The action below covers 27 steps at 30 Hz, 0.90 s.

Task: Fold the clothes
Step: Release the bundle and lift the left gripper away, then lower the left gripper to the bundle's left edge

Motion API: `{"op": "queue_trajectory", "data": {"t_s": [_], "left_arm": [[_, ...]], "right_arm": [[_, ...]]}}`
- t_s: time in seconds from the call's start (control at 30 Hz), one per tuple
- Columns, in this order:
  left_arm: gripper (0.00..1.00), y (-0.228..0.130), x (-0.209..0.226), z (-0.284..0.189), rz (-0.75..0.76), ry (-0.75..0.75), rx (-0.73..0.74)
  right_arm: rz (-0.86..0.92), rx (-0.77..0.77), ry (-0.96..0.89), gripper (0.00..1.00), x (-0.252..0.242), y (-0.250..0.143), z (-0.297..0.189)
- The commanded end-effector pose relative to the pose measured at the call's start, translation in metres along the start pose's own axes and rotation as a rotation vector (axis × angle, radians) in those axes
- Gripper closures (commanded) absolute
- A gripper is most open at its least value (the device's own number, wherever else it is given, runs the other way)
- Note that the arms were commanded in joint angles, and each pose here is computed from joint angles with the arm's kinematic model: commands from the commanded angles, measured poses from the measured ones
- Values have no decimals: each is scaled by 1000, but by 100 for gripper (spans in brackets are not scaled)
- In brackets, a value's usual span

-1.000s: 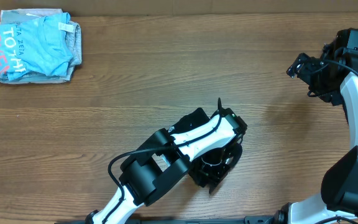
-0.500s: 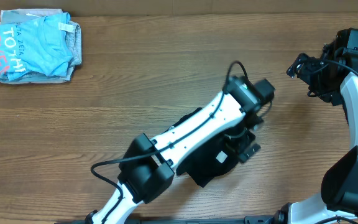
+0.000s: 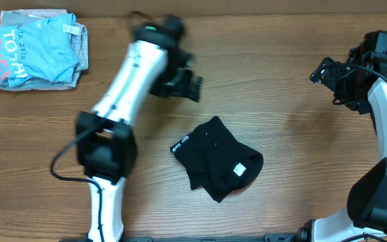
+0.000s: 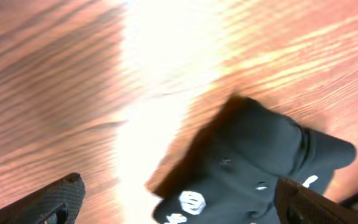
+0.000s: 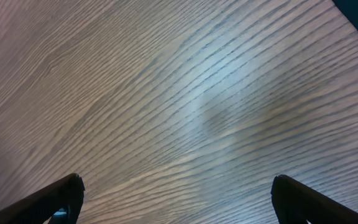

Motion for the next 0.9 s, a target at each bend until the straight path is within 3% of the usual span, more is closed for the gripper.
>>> {"op": "queue_trajectory", "data": {"t_s": [0.0, 0.27, 0.6, 0.87], "left_arm": [[0, -11, -1, 4, 74, -312, -58], [0, -41, 13, 41, 55, -608, -150], [0, -55, -17, 98, 45, -660, -117], [0, -54, -43, 111, 56, -665, -72]], "right_arm": [[-6, -21, 10, 0, 3, 3, -7], [-6, -21, 10, 0, 3, 3, -7], [-6, -21, 10, 0, 3, 2, -7], [-6, -21, 10, 0, 3, 3, -7]]}}
Point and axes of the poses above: each gripper's point midway between its finger pads, its own z axis out along the fingers, its own x axis along the line the jaws close on, y = z × x, the point moved 3 cm from there along -z, back along the fingers, and after that the axes turned 13 degrees about z, right-handed, at the moved point
